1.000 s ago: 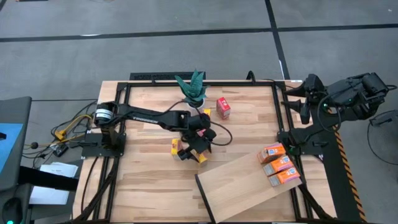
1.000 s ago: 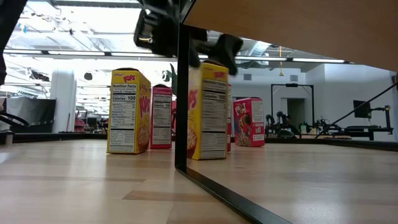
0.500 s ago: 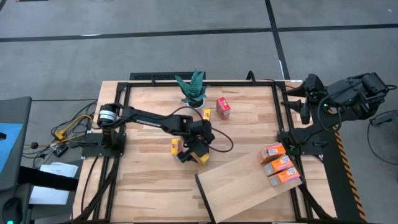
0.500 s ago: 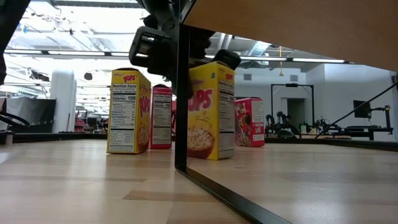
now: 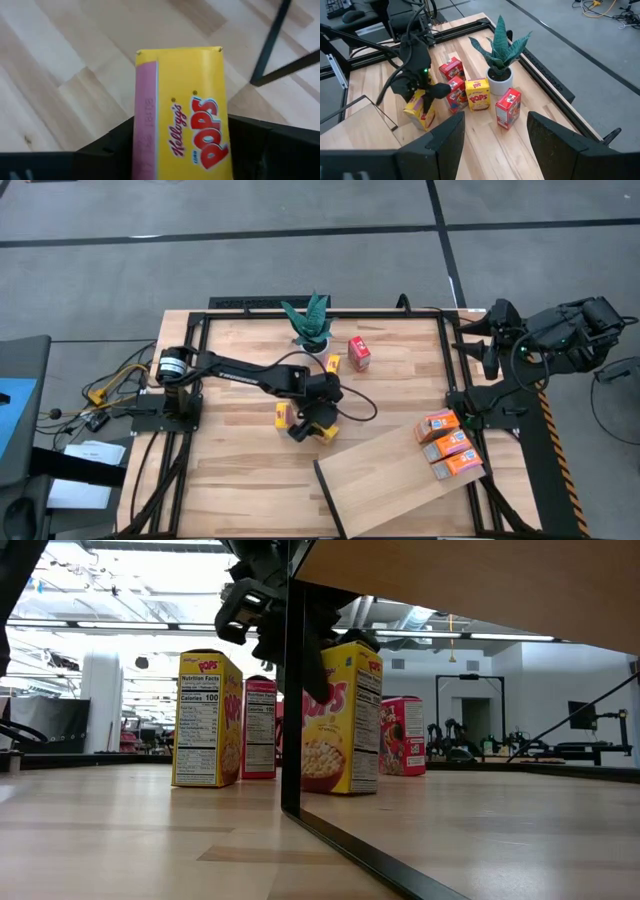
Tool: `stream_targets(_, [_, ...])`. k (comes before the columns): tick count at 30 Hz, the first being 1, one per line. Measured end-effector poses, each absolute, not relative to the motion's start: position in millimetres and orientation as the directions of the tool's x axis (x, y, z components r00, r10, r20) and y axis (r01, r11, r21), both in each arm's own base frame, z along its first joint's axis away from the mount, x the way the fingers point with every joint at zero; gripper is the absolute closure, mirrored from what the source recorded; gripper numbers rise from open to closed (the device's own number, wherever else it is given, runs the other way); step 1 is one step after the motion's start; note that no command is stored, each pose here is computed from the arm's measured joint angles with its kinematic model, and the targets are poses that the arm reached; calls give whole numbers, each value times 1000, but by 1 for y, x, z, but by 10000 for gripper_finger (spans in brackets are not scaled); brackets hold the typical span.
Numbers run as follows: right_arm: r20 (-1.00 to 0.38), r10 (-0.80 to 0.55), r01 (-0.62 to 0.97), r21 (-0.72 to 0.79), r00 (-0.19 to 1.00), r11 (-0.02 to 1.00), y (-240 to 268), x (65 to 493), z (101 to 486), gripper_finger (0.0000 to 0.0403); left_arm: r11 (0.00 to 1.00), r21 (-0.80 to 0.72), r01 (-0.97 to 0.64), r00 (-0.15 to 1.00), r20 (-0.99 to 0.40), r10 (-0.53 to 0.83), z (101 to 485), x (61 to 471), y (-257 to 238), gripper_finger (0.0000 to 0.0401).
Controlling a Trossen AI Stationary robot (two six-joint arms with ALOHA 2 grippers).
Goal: Stack cereal on shelf
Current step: Put the bottom right yellow cereal box on the shelf
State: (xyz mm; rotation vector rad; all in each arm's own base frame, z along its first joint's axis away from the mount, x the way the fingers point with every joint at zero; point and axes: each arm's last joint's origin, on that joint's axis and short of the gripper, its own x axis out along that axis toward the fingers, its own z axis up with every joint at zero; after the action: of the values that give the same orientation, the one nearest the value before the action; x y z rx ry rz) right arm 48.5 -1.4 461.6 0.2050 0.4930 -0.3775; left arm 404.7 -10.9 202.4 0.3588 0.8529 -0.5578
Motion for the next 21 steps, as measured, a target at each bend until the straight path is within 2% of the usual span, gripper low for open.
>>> stream_targets(11, [-496, -303, 400, 101, 814, 911, -1, 49, 462, 163, 848, 45, 528, 534, -794, -290, 207, 403, -19, 215])
stream_targets(21, [-497, -303, 400, 100, 813, 911, -1, 48, 461, 163, 922, 95, 376, 610, -774, -169, 235, 394, -19, 227])
